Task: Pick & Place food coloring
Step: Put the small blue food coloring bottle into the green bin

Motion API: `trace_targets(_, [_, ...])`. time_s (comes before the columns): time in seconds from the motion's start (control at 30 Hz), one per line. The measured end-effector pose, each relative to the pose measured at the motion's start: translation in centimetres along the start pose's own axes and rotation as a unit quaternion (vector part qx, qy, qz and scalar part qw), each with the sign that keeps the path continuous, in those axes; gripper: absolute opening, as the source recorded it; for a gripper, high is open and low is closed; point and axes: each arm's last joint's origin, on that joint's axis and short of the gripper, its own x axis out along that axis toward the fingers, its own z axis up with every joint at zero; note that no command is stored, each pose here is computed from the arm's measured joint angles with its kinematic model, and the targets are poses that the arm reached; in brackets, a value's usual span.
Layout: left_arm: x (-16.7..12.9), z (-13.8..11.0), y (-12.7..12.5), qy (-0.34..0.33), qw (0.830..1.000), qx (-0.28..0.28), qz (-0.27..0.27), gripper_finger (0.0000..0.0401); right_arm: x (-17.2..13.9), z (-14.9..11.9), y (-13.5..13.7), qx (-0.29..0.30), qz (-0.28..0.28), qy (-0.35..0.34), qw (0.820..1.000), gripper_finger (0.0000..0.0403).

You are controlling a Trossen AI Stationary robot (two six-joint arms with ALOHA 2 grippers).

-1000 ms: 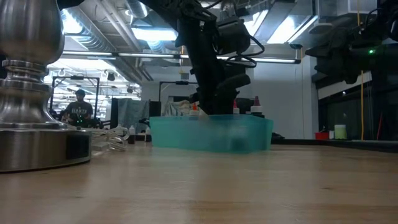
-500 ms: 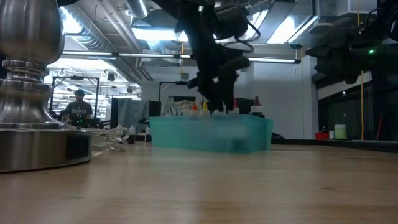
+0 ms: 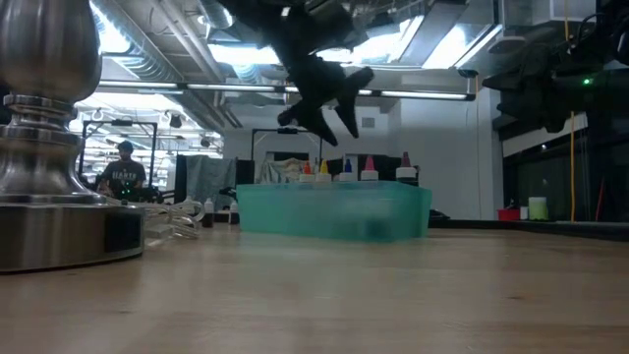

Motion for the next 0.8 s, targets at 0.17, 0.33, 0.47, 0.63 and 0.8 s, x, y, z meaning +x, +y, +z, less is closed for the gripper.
trace_targets(0.17, [-0.9, 0.9, 3.0, -0.045, 0.995, -0.086, 0.008, 0.0207, 0.0, 0.0, 0.0, 0.0, 0.0, 0.0, 1.0, 0.0399])
trace_targets(0.33, [-1.9, 0.9, 6.4, -0.074, 0.982, -0.167, 0.044, 0.0207, 0.0, 0.0, 0.0, 0.0, 0.0, 0.0, 1.0, 0.0399])
trace_targets(0.47, [-1.6, 0.4, 8.9, -0.075, 0.97, -0.221, 0.065, 0.0207, 0.0, 0.0, 0.0, 0.0, 0.0, 0.0, 1.0, 0.0399])
trace_targets(0.63, [-0.9, -0.6, 11.9, -0.061, 0.958, -0.265, 0.095, 0.0207, 0.0, 0.0, 0.0, 0.0, 0.0, 0.0, 1.0, 0.0399])
trace_targets(0.8, [-0.3, -1.6, 14.0, -0.05, 0.951, -0.278, 0.128, 0.0207, 0.0, 0.0, 0.0, 0.0, 0.0, 0.0, 1.0, 0.0399])
